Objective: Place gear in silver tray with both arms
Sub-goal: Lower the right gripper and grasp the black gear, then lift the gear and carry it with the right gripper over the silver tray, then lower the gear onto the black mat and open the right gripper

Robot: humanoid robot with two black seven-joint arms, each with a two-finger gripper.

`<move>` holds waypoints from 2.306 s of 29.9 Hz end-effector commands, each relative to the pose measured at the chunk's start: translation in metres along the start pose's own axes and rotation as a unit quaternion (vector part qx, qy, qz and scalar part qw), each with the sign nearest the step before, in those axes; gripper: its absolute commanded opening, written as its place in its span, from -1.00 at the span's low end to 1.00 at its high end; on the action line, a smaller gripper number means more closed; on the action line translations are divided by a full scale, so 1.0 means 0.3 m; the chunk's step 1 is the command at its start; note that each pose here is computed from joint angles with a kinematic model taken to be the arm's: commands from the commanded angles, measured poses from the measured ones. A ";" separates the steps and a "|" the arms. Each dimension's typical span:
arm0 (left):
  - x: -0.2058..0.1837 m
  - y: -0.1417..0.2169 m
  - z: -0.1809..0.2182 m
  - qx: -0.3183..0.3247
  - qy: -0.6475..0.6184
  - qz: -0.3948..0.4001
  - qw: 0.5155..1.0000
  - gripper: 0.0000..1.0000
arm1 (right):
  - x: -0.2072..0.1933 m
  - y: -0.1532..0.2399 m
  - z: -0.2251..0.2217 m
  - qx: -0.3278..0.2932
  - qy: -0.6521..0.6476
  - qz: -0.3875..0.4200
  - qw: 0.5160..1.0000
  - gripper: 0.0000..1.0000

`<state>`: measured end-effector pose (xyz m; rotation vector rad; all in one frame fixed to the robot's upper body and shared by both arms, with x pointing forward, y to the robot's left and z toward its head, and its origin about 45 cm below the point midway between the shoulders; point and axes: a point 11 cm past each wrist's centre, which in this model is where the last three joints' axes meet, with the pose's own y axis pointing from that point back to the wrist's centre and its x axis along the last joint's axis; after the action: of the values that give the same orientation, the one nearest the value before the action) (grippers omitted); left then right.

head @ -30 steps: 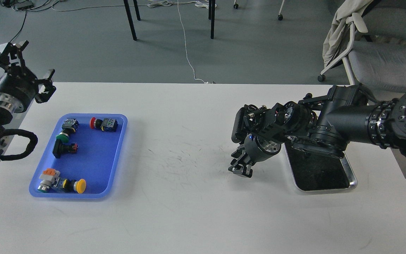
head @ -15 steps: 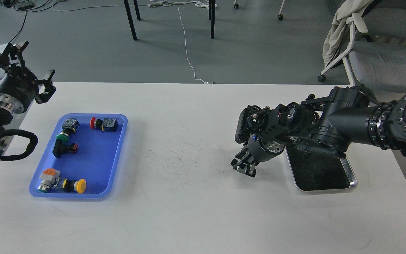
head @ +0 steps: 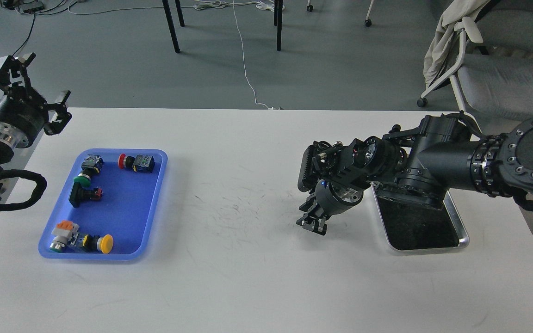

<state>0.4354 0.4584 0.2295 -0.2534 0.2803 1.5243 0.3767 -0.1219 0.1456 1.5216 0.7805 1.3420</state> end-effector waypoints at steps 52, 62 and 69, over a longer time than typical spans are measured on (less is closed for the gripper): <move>0.033 0.031 -0.050 0.022 -0.012 0.013 1.000 0.98 | -0.285 0.475 0.202 -0.098 -0.133 0.121 0.979 -0.98; 0.028 0.031 -0.061 0.025 -0.011 0.013 1.000 0.98 | -0.511 0.522 0.172 -0.115 -0.187 0.098 0.971 -0.98; 0.026 0.030 -0.063 0.026 -0.011 0.012 1.000 0.98 | -0.624 0.508 0.134 -0.116 -0.190 0.076 0.972 -0.98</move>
<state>0.4262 0.4597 0.2092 -0.1932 0.3053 1.5406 0.3678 -0.3465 0.2230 1.6158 0.2446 1.1604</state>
